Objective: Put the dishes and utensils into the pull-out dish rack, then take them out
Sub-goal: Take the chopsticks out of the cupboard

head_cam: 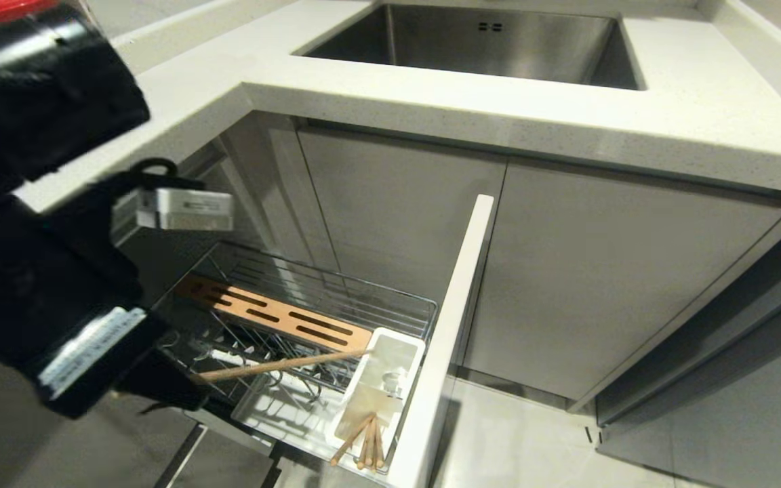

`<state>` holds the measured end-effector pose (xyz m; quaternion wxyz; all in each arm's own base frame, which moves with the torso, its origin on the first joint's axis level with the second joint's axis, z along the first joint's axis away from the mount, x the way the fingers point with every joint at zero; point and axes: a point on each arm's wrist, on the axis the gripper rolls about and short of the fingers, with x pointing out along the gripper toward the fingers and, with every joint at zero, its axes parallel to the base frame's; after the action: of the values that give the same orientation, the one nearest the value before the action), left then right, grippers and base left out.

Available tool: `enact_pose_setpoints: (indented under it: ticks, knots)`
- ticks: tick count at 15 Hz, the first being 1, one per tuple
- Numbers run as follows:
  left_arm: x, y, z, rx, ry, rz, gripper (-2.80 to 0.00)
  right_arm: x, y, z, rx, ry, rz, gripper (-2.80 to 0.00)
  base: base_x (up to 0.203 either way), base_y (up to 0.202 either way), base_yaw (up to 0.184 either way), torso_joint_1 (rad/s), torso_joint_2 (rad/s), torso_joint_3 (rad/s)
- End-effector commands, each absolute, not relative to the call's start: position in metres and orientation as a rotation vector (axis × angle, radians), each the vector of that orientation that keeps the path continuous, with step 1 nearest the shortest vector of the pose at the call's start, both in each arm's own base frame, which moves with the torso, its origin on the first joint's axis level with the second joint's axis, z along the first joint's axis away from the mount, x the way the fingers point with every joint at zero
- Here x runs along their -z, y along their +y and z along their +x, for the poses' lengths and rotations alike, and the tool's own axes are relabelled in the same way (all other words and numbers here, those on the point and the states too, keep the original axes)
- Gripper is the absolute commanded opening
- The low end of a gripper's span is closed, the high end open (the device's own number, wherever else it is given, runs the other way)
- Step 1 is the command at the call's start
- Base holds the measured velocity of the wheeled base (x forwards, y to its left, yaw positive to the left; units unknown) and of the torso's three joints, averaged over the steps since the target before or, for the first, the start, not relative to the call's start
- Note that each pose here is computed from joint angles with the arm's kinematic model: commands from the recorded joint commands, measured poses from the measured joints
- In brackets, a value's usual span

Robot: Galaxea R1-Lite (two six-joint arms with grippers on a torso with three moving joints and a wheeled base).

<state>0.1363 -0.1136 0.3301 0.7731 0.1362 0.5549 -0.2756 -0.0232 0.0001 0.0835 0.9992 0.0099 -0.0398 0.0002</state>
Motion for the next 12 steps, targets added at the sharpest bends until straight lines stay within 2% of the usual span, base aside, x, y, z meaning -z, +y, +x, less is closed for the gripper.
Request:
enact_pose_setpoints:
  ticks: [1, 5, 7, 12]
  knots:
    - [-0.358, -0.082, 0.092, 0.663, 1.034, 0.260, -2.80, -0.076, 0.000, -0.021, -0.001, -0.055, 0.020, -2.80, 0.000, 0.000, 0.000, 0.000, 0.00, 0.000]
    - [-0.377, -0.037, 0.043, 0.679, 0.838, 0.205, -2.80, -0.076, 0.000, -0.021, -0.001, -0.055, 0.020, -2.80, 0.000, 0.000, 0.000, 0.000, 0.00, 0.000]
    - [-0.382, -0.024, 0.033, 0.590, 0.758, 0.132, -2.80, -0.076, 0.000, -0.021, -0.001, -0.055, 0.020, -2.80, 0.000, 0.000, 0.000, 0.000, 0.00, 0.000]
    - [-0.406, -0.006, 0.017, 0.303, 0.425, -0.082, -2.80, -0.076, 0.000, -0.021, -0.001, -0.055, 0.020, -2.80, 0.000, 0.000, 0.000, 0.000, 0.00, 0.000]
